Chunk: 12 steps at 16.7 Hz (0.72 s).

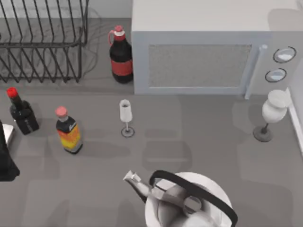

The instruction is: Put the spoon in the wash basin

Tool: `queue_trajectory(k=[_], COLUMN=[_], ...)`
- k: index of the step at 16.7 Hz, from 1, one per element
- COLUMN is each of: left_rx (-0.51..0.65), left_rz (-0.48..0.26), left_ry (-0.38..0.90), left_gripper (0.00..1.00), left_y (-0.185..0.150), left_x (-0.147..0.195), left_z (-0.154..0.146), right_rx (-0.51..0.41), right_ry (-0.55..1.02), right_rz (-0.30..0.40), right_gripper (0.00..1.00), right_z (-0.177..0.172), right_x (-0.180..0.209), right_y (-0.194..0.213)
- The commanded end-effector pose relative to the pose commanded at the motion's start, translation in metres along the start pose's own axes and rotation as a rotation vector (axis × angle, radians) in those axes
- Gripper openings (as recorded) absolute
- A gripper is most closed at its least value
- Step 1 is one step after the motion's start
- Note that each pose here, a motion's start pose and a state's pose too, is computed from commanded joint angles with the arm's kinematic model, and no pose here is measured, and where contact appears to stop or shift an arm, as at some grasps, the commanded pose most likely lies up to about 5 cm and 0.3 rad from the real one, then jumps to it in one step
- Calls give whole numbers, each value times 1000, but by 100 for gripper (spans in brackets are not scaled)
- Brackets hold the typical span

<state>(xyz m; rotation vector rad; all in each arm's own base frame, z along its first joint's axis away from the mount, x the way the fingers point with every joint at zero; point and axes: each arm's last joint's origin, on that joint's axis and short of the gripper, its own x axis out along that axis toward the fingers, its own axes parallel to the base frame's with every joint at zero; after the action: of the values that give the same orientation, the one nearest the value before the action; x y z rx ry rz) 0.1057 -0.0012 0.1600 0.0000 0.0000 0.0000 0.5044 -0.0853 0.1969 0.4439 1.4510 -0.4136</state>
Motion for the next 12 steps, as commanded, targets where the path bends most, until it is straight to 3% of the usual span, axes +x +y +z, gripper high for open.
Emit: queue_trajectory(k=[12], left_rx=[0], left_rz=[0], left_ry=[0], left_gripper=[100], left_y=[0], left_x=[0], left_z=[0], right_rx=[1], right_ry=[-8], right_rz=[2], right_gripper=[0], right_z=[-4], right_x=[41], right_y=[0])
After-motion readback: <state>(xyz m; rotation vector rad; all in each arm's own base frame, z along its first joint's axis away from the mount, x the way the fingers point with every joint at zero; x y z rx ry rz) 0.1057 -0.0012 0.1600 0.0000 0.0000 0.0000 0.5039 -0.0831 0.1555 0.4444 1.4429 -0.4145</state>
